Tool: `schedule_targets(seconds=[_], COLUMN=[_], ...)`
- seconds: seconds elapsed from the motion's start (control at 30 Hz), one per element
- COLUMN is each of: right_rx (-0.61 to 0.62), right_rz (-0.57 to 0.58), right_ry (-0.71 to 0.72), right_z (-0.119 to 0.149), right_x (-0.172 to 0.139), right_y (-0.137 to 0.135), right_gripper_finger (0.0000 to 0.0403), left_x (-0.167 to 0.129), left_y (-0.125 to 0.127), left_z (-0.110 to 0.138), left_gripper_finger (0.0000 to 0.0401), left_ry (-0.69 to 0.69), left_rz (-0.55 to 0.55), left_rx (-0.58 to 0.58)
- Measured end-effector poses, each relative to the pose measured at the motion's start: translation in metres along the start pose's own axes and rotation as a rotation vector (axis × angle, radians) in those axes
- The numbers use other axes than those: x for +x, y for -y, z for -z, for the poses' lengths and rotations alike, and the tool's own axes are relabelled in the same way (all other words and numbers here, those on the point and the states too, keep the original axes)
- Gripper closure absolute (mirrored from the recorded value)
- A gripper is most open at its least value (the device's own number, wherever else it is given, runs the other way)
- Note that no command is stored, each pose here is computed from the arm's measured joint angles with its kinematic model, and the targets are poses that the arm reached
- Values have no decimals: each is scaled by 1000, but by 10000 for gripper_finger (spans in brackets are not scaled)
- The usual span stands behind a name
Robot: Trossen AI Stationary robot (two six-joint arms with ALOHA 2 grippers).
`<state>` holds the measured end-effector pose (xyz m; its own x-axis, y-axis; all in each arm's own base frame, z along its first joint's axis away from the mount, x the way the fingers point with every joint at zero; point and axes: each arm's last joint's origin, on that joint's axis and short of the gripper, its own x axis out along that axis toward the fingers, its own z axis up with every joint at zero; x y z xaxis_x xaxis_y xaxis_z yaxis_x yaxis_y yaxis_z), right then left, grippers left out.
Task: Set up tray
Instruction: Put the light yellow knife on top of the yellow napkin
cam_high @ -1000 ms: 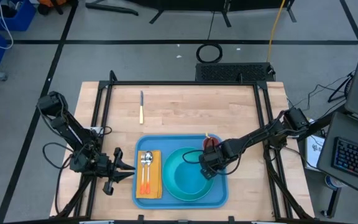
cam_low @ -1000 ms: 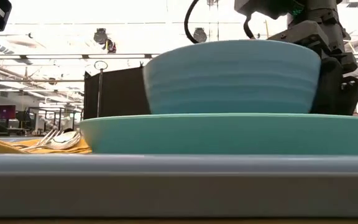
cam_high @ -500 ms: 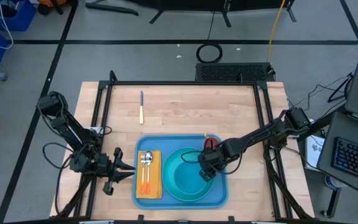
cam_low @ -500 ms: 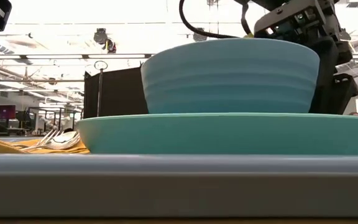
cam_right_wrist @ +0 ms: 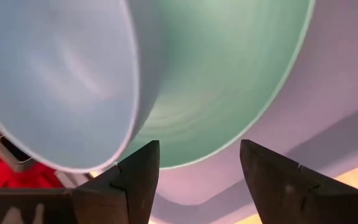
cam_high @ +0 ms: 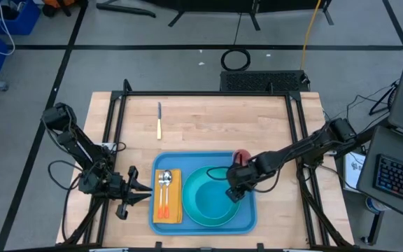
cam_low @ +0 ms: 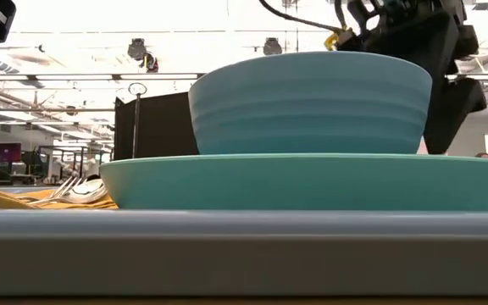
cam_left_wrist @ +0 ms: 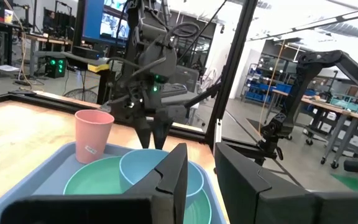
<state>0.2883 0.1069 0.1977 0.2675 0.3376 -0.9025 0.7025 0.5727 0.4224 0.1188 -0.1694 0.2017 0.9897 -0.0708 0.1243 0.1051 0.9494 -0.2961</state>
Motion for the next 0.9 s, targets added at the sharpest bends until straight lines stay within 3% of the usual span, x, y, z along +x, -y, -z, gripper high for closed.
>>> schedule_targets(seconds=[0.33,0.5,0.7,0.9], right_rx=[-26,-48,-172,-402], right_rz=[-76,-127,-269,-432], right_ry=[111,121,243,456], right_z=[5,7,-1,-27], right_x=[-31,-32,-34,-52], right_y=[-3,-8,-25,-37], right_gripper_finger=[190,190,190,190], left_x=[0,0,0,0], left_y=[0,0,0,0], left_z=[0,0,0,0], left_gripper_finger=[316,316,316,316], left_ry=[0,0,0,1], left_rz=[0,0,0,-4], left_rx=[0,0,0,9])
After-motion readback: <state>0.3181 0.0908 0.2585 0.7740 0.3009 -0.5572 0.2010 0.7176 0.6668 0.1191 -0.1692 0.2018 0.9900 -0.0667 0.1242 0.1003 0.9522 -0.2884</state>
